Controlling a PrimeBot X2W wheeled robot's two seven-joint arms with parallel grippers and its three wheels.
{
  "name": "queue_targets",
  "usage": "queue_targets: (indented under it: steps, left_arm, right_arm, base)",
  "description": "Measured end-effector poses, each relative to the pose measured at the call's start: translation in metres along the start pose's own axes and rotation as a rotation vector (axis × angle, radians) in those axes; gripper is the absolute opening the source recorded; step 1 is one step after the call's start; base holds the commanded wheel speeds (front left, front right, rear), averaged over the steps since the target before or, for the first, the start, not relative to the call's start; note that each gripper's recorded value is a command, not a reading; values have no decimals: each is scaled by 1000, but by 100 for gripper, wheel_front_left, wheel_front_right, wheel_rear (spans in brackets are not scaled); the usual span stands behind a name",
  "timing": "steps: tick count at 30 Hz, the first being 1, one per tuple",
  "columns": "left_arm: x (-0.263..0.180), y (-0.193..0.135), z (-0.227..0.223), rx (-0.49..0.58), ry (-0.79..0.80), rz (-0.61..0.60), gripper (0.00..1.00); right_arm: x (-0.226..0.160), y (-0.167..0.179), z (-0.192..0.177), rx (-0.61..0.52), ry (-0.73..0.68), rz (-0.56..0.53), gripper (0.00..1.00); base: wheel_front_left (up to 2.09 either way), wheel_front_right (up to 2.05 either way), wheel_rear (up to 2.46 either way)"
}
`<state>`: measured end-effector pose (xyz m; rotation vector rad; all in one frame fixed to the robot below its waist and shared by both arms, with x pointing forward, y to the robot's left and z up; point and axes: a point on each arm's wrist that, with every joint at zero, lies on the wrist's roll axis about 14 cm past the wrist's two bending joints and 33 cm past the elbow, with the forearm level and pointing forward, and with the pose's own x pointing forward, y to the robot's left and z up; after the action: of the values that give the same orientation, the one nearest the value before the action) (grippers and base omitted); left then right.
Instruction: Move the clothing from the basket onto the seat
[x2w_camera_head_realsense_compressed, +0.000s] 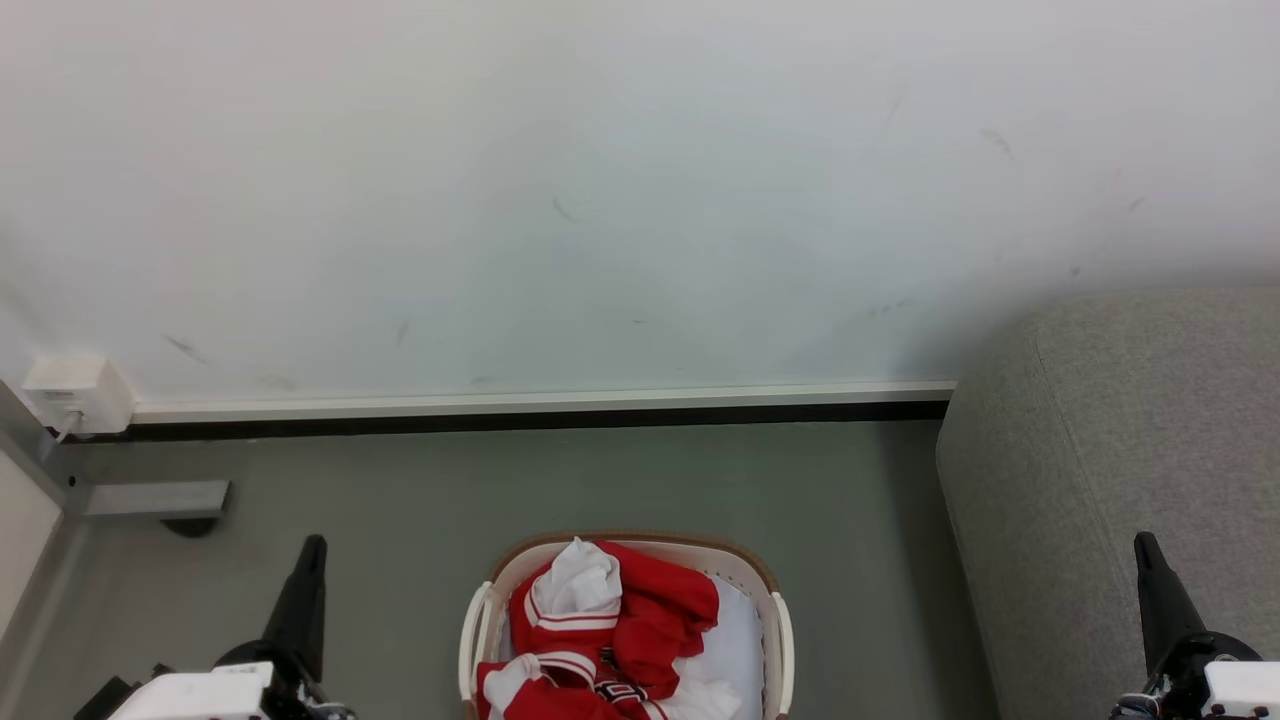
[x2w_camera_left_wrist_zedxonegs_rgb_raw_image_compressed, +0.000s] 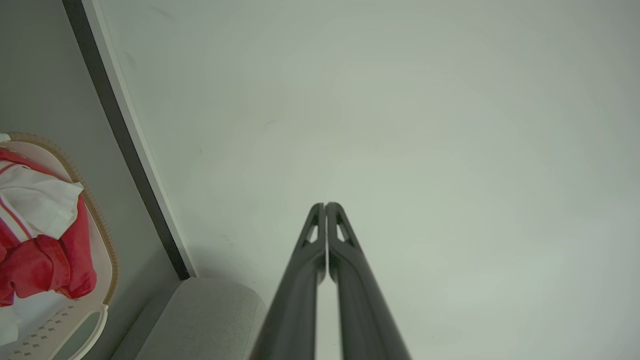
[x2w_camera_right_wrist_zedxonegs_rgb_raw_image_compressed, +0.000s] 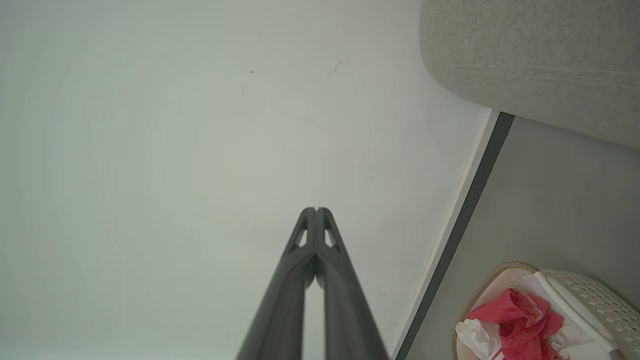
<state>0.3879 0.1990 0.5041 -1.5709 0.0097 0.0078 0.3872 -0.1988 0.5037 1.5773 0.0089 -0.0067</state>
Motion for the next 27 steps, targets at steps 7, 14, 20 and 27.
queue_targets:
  steps: [7, 14, 20, 27]
  left_arm:
    - [0, 0, 0, 0, 0, 0, 0]
    - [0, 0, 0, 0, 0, 0, 0]
    - [0, 0, 0, 0, 0, 0, 0]
    - [0, 0, 0, 0, 0, 0, 0]
  right_arm:
    - [0, 0, 0, 0, 0, 0, 0]
    - [0, 0, 0, 0, 0, 0, 0]
    - [0, 0, 0, 0, 0, 0, 0]
    - [0, 0, 0, 0, 0, 0, 0]
  base:
    - [0, 0, 0]
    - [0, 0, 0]
    - [0, 0, 0]
    - [0, 0, 0]
